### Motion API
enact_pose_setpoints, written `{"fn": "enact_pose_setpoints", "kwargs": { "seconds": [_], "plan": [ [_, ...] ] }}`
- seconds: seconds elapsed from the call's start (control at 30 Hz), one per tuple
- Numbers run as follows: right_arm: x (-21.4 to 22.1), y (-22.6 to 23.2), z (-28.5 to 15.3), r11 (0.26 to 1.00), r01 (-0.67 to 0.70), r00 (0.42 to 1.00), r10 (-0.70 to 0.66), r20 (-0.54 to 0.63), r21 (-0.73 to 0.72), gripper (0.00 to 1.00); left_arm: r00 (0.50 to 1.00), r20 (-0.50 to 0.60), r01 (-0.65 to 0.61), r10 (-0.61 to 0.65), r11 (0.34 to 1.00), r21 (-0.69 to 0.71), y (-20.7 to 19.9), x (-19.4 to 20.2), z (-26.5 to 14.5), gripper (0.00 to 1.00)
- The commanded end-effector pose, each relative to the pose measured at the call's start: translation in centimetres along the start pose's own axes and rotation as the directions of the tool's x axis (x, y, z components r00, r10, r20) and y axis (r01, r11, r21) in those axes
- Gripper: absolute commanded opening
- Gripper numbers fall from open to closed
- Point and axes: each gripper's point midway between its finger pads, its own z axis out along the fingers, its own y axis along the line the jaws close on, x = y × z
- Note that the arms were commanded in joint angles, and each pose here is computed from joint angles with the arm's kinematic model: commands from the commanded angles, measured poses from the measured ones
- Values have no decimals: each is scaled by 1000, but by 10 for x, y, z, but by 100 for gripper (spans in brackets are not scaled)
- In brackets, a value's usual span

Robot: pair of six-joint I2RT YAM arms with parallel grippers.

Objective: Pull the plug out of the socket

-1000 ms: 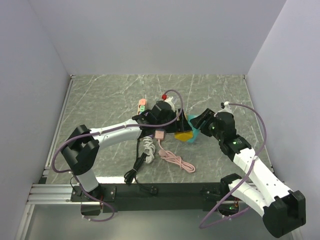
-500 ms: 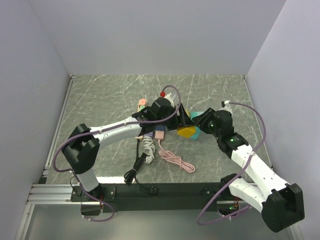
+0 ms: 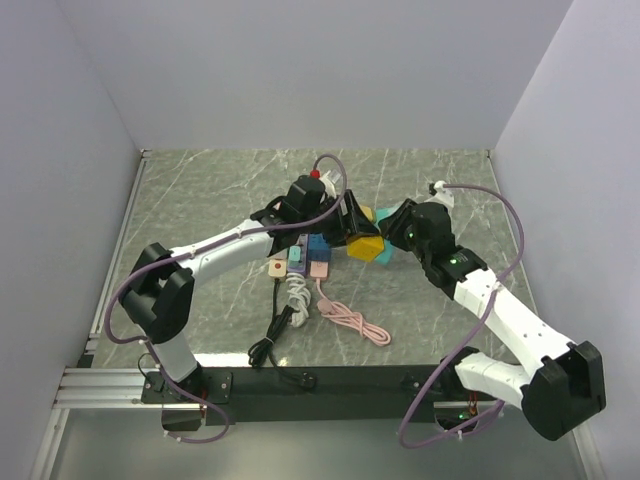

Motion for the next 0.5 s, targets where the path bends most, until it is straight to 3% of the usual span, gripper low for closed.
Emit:
{"fn": "enact_pose_setpoints", "kwargs": {
  "seconds": [0.0,0.27,0.47],
  "plan": [
    [-32,-109,-13,862,183,965,-249,81,472,0,994,-30,-99,101,993,71,-39,-15,-48,0],
    [-50,-118,-20,815,158,960,-260,109,557,0,997,67,-53,47,995,89,-30,-44,-79,0],
    [-59,-118,-24,805,158,952,-278,129,572,0,999,31,-28,24,990,136,-40,-59,-91,0]
  ]
}}
